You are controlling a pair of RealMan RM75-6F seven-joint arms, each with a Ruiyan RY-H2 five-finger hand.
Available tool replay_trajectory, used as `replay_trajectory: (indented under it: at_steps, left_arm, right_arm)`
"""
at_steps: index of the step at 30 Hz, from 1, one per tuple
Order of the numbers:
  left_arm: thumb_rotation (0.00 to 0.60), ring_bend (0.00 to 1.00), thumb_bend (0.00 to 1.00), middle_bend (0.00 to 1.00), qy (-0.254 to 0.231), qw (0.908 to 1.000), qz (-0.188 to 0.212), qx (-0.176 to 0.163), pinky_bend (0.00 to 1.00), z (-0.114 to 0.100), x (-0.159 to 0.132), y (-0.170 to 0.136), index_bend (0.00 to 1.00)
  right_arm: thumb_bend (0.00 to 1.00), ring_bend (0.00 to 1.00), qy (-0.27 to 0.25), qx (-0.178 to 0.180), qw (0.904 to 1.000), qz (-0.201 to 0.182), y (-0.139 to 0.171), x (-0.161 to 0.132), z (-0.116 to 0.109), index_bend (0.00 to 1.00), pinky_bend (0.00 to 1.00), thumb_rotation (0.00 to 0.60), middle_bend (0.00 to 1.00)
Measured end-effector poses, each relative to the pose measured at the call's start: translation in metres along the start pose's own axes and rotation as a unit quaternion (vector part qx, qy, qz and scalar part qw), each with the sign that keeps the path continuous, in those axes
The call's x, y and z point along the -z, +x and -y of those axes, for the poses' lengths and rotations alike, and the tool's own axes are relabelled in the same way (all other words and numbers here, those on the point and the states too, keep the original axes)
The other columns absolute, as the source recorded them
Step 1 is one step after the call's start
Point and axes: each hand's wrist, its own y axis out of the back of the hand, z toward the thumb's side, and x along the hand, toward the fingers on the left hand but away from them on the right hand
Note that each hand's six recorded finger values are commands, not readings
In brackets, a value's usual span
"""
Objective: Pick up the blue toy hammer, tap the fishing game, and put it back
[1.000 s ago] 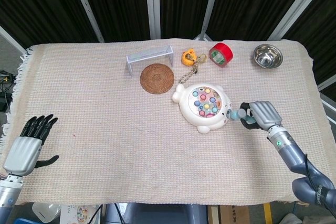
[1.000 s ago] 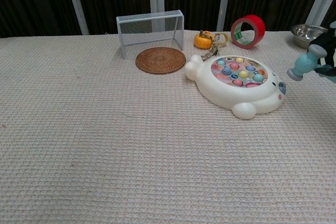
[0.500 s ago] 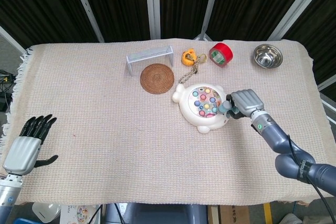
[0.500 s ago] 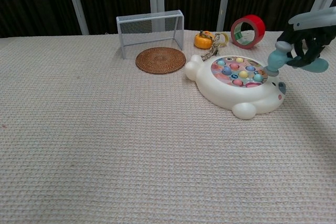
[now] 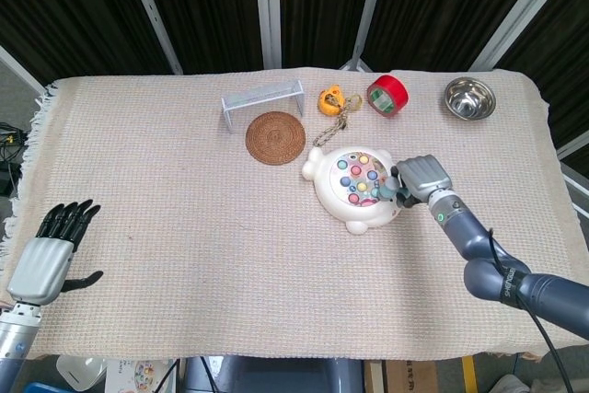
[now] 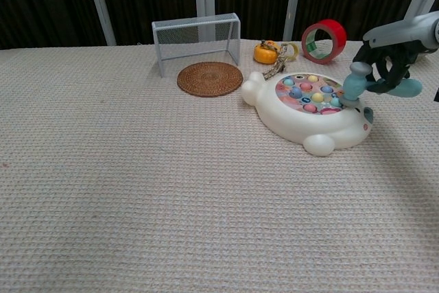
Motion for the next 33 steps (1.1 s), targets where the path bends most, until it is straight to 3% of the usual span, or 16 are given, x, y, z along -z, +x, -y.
replay_trajectory:
  at_steps: [20,33]
  left_arm:
    - [0.600,0.00,0.03,0.00,-0.004,1.0000,0.001,0.003,0.00,0.003,0.001,0.002,0.00]
    - [0.600,0.00,0.04,0.00,-0.006,1.0000,-0.005,0.005,0.00,0.005,0.006,0.001,0.00]
  right_arm:
    - [0.71,0.70,0.017,0.004,0.9997,0.018,0.001,-0.008,-0.014,1.00,0.60,0.600,0.82]
    - [0.71,0.70,0.023,-0.007,0.9994,0.025,-0.008,-0.011,-0.006,1.00,0.60,0.600,0.82]
